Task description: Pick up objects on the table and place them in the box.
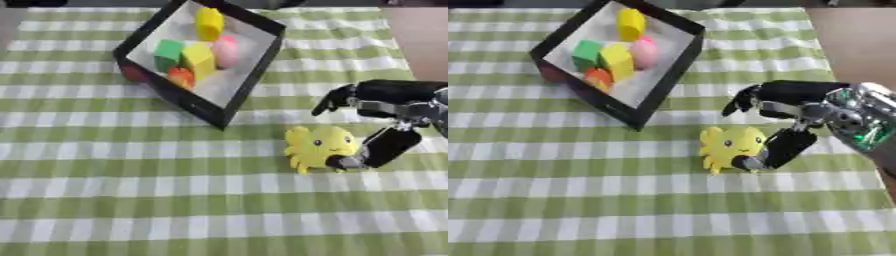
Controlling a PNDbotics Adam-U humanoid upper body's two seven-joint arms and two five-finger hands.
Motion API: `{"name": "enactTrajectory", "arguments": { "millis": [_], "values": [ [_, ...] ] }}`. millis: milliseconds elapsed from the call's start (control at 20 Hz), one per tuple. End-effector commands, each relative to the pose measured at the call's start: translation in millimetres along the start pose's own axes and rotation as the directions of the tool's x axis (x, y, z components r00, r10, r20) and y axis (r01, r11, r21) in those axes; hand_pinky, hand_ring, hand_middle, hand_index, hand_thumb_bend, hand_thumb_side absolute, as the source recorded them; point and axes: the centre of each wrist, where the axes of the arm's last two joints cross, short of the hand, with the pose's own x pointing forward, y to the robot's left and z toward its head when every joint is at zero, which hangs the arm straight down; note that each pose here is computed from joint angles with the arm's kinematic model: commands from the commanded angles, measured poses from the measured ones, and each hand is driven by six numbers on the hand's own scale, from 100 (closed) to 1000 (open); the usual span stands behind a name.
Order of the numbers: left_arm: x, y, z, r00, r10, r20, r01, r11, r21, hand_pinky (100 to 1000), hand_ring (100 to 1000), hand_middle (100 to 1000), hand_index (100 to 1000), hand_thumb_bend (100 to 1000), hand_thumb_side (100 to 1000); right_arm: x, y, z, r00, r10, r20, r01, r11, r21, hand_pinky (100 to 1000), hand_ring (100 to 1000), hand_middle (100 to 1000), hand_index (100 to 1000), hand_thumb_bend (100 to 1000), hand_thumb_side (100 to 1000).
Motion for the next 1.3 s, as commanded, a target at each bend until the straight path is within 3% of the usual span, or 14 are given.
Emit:
{"name": "enactTrajectory", "arguments": {
  "millis": [50,500,700,900,1050,1300],
  "values": [
    [5,-0.7,-3,1.0,0.003,0.02,-0.003,1.0,-0.005,858,794,786,819,417,606,-10,-0.2,-5,0.999,0.021,-0.038,-0.021,1.0,-0.007,863,858,843,883,443,435],
    [6,-2.6,-3,1.0,0.013,0.02,-0.013,1.0,-0.007,857,795,786,820,416,607,-28,19.4,-22,0.996,0.031,-0.08,-0.027,0.999,0.042,862,848,830,874,462,428],
    [6,-3.2,-3,1.0,0.016,0.019,-0.016,1.0,-0.008,857,795,786,820,415,607,-30,21.7,-23,0.997,0.029,-0.075,-0.025,0.998,0.049,849,812,782,828,440,410],
    [6,-3.9,-3,1.0,0.018,0.021,-0.018,1.0,-0.009,856,796,787,820,414,608,-21,16.4,-15,0.999,0.019,-0.04,-0.018,1.0,0.012,831,791,713,760,365,345],
    [6,-4.2,-3,1.0,0.017,0.02,-0.017,1.0,-0.012,856,796,787,820,413,608,-12,10.1,-6,1.0,0.002,-0.023,-0.002,0.999,-0.033,819,780,656,704,275,245],
    [6,-3.6,-3,1.0,0.014,0.022,-0.014,1.0,-0.011,856,797,787,820,413,608,0,0.2,10,1.0,-0.021,-0.004,0.021,0.997,-0.068,816,771,656,703,161,167]
  ]
}}
